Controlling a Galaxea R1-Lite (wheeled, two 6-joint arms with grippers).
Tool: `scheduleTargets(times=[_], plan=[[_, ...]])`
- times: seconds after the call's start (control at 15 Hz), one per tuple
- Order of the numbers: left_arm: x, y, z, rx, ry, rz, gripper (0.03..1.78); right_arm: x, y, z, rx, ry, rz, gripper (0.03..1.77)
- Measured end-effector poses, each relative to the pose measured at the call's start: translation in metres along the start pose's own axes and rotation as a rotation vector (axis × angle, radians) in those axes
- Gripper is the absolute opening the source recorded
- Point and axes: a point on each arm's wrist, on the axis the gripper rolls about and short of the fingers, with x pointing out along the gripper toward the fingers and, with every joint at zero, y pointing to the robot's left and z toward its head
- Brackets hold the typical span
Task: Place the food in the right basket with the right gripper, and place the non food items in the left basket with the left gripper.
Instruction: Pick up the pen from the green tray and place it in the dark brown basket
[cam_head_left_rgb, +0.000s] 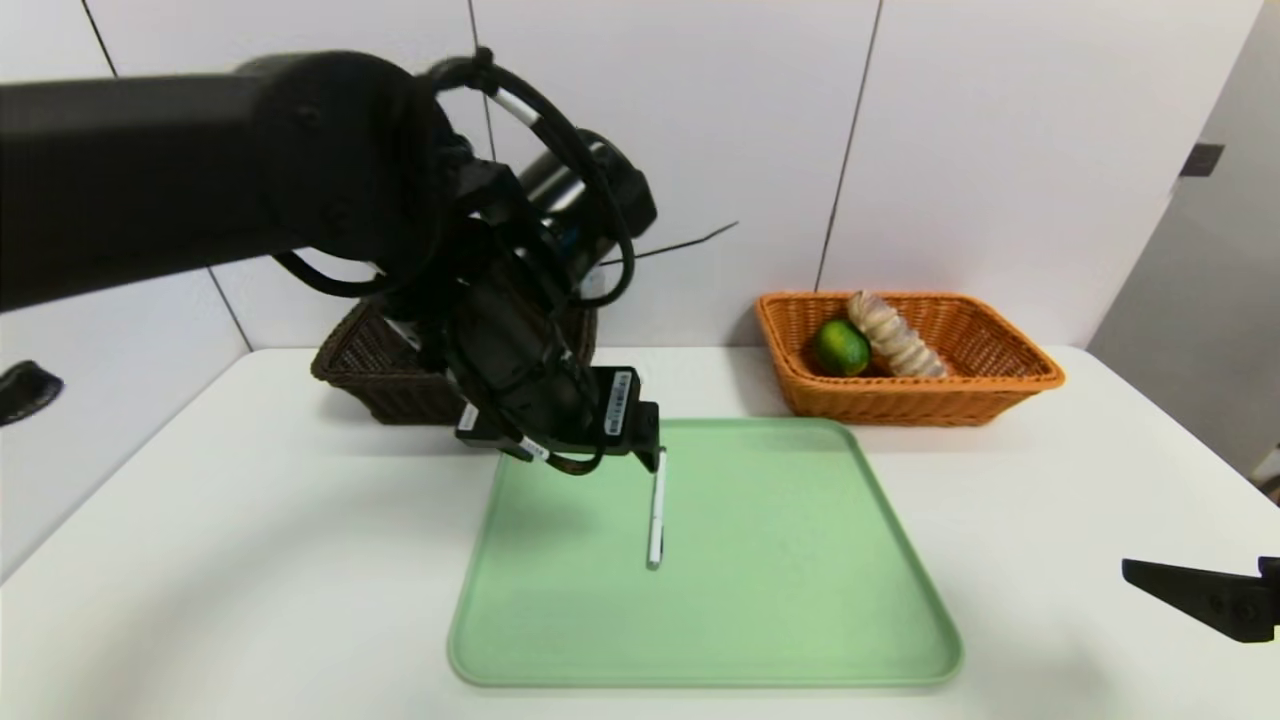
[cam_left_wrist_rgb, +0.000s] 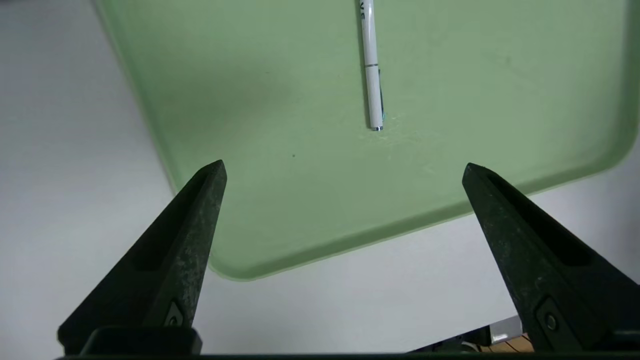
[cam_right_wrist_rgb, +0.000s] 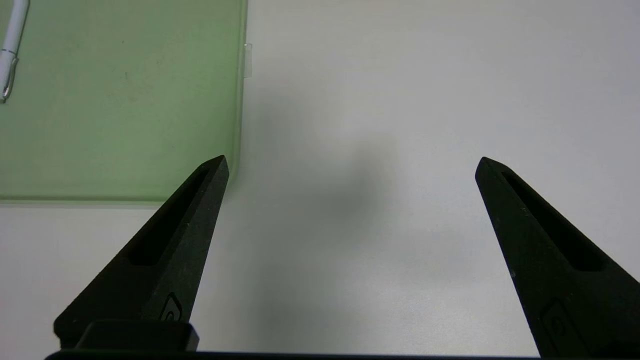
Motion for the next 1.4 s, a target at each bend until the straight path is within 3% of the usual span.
scheduleTargets(times=[0.47,1.4], plan=[[0.058,-0.019,0.001,0.009,0.043,0.044,1.69,0.0,0.0,-0.001,0.002,-0.005,0.001,1.71],[0.113,-0.031,0.004,0.092,0.034,0.044,1.69,-0.001,-0.003,-0.013,0.001,0.002,-0.004,1.71]])
